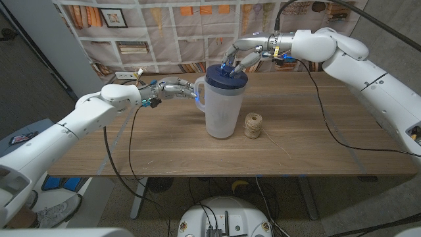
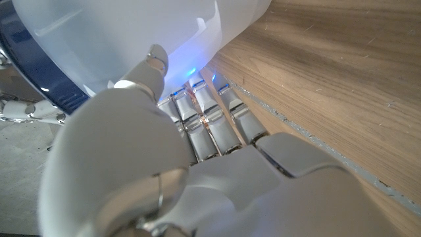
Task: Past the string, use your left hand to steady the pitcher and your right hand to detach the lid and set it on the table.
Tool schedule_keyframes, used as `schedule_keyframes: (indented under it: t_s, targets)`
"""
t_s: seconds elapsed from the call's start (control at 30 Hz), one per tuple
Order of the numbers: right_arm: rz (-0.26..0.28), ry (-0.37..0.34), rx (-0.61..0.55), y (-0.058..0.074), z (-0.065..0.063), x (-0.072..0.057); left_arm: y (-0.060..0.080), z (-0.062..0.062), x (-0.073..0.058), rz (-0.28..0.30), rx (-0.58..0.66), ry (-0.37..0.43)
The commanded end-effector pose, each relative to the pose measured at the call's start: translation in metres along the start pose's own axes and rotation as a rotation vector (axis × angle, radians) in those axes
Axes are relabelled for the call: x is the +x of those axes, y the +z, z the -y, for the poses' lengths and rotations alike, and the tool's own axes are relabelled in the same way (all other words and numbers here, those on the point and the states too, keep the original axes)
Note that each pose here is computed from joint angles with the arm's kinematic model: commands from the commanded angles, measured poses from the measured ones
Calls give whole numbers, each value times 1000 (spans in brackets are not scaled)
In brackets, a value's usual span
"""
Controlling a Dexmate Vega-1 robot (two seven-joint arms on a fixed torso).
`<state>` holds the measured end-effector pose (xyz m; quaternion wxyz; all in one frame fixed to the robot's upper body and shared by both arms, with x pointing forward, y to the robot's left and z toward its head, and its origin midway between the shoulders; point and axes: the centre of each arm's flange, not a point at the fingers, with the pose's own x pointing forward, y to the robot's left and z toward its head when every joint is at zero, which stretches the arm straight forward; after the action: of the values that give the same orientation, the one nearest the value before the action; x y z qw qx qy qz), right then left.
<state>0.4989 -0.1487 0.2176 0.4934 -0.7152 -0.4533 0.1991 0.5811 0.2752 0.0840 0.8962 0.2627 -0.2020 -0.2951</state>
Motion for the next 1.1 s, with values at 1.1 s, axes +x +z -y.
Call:
schedule_keyframes:
  t_s: [1.1]
  targets:
    - [10,-9,-14,3,11,5,-2,-3,3,-7,2,-11]
